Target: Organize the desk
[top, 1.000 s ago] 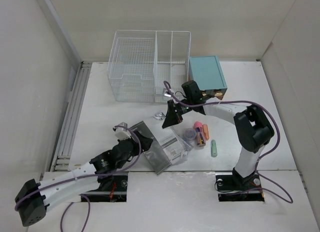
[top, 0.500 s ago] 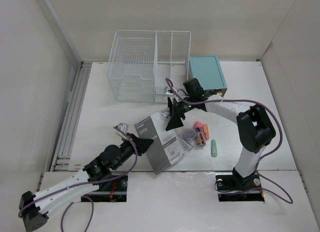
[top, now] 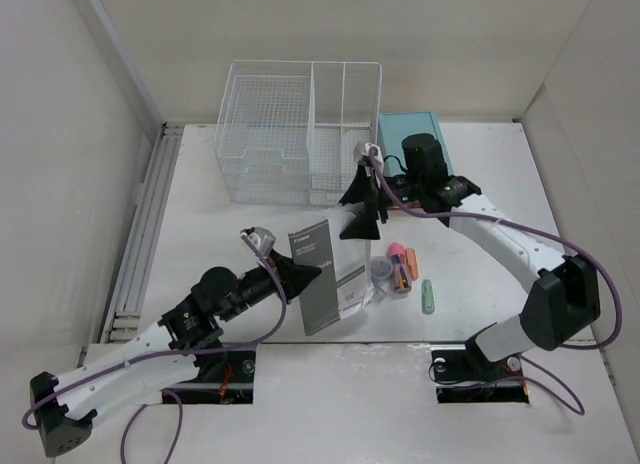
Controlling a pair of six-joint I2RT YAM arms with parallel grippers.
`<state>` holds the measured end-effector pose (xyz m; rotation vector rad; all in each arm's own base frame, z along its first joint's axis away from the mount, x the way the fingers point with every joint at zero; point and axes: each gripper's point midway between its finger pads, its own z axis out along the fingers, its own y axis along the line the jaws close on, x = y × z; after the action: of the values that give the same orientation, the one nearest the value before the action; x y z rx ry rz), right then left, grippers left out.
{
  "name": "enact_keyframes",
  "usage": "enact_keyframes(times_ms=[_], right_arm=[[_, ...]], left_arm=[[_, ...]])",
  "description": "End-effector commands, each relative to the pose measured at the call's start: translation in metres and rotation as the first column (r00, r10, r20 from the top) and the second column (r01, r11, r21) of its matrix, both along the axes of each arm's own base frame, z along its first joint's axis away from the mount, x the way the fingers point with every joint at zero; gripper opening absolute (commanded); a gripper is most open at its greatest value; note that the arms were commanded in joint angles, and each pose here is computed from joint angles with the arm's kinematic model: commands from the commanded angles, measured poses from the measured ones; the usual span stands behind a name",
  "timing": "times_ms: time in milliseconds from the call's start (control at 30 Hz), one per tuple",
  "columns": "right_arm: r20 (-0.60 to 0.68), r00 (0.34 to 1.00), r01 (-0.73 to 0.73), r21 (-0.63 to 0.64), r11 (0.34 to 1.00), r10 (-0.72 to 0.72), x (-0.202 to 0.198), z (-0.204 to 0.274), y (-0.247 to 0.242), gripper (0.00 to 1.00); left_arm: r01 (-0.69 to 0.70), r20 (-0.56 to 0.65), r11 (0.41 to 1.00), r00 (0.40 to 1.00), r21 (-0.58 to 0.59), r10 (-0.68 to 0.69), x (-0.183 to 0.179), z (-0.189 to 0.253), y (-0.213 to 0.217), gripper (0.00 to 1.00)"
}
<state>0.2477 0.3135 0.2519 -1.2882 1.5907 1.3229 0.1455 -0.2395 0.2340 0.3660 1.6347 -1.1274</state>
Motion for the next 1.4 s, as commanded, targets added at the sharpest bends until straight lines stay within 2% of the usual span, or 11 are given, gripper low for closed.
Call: enact_keyframes(times_ms=[0,167,300,433,667,800,867,1067,1167,1233,1367], right_arm=[[0.035,0.998,-0.06,0.085,0.995,0.057,-0.004,0.022,-0.003,1.0],[-0.001,0.959,-0.279,0.179,0.943,0.284,-0.037,0.03,-0.006,1.0],[0.138,0.966,-0.235,0.107,0.966,0.22,-0.031,0.03,-0.016,1.0],[0.403,0.897,-0.2,0.003,0.98,0.182,-0.026,0.052,-0.035,1.0],[0.749,0.654,-0.15,-0.005,0.989,0.103,-0.022,0.085,-0.048,1.0],[0.879,0.477,-0.077,0.038,0.996,0.004,-0.022,0.116,-0.06,1.0],[0.895,0.447,-0.069,0.046,0.997,-0.01,-0.021,0.13,-0.063,1.0],[0.895,0.446,-0.103,0.051,0.993,0.001,-0.011,0.151,-0.056,1.0],[0.873,0.486,-0.146,0.031,0.989,0.044,-0.014,0.151,-0.052,1.0],[0.803,0.584,-0.199,-0.004,0.98,0.122,-0.019,0.128,-0.049,1.0],[0.75,0.614,-0.285,-0.083,0.955,0.248,-0.026,0.105,-0.044,0.99]], left_arm=[[0.162,0.264,0.972,0.958,-0.17,-0.113,-0.022,0.093,-0.011,0.0],[0.249,0.332,0.962,0.922,-0.11,-0.201,-0.027,0.11,-0.03,0.0],[0.23,0.363,0.971,0.912,-0.061,-0.193,-0.021,0.13,-0.033,0.0],[0.177,0.299,0.981,0.934,0.084,-0.194,-0.009,0.122,-0.032,0.0],[0.215,0.214,0.934,0.936,0.287,-0.281,-0.004,0.109,-0.043,0.0],[0.231,0.186,0.912,0.934,0.338,-0.306,-0.004,0.1,-0.044,0.0],[0.235,0.173,0.903,0.934,0.359,-0.312,-0.003,0.093,-0.045,0.0],[0.252,0.156,0.866,0.925,0.432,-0.348,0.001,0.084,-0.05,0.0],[0.261,0.157,0.851,0.917,0.456,-0.366,0.001,0.078,-0.051,0.0],[0.249,0.168,0.849,0.917,0.466,-0.362,0.004,0.081,-0.051,0.0],[0.206,0.177,0.845,0.927,0.494,-0.329,0.012,0.081,-0.048,0.0]])
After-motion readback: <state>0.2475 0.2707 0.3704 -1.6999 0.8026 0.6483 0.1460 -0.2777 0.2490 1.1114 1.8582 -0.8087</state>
